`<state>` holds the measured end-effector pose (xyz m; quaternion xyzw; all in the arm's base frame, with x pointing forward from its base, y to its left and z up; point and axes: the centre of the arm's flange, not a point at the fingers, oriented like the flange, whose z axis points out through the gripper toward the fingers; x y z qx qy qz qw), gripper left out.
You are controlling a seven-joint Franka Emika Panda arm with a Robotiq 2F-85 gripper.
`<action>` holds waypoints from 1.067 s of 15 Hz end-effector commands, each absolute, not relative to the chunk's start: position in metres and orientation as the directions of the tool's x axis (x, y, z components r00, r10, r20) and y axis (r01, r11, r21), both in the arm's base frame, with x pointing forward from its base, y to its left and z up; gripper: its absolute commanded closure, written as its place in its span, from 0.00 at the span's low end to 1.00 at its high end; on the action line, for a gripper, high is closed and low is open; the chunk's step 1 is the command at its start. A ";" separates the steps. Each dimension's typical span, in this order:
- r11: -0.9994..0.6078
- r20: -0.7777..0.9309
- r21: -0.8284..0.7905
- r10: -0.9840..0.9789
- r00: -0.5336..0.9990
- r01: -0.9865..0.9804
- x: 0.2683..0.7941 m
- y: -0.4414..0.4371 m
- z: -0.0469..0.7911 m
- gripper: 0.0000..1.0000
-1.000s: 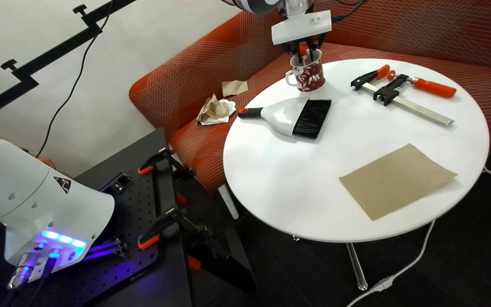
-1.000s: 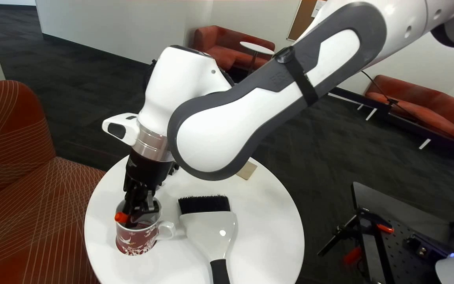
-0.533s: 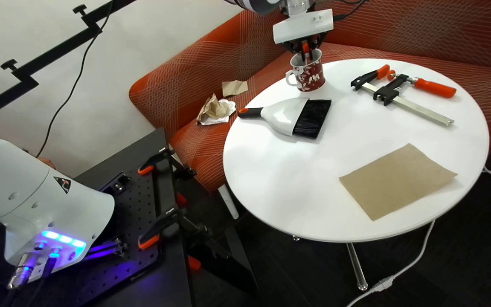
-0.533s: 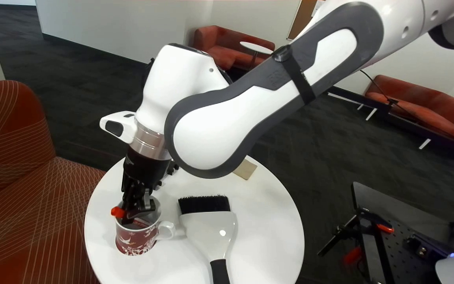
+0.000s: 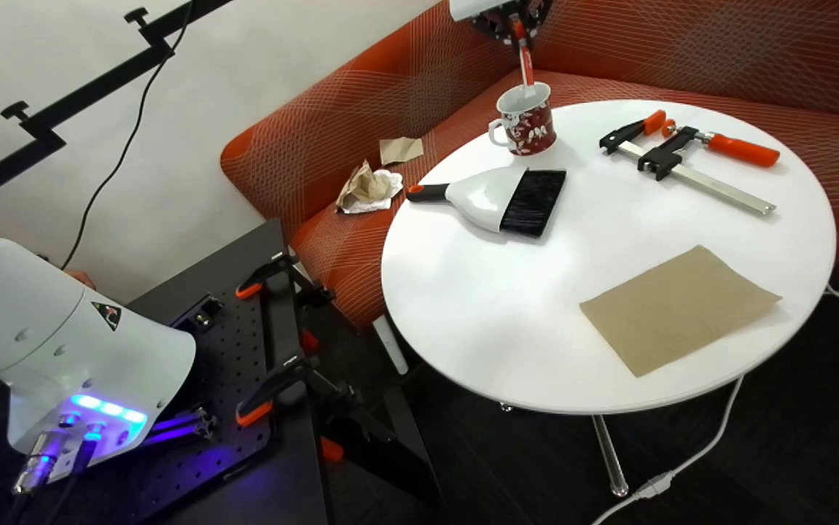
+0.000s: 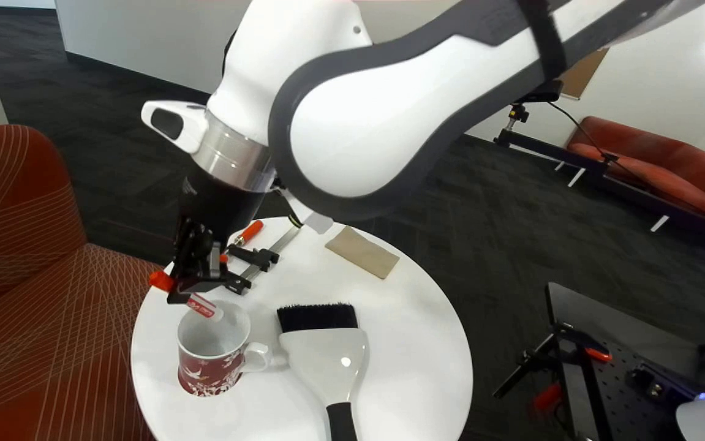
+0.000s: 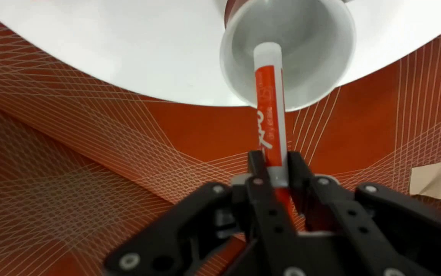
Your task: Remove the marker from the mug cup and place it on the table
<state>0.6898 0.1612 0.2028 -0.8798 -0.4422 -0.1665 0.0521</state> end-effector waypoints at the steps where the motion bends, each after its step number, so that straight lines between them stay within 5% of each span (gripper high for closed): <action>1: -0.677 0.350 0.123 0.714 0.607 0.725 0.649 0.156 0.265 0.95; 8: -0.869 0.325 0.182 0.495 0.805 0.461 0.587 0.112 0.310 0.95; 16: -0.971 0.192 0.190 0.183 0.964 0.147 0.507 0.042 0.260 0.95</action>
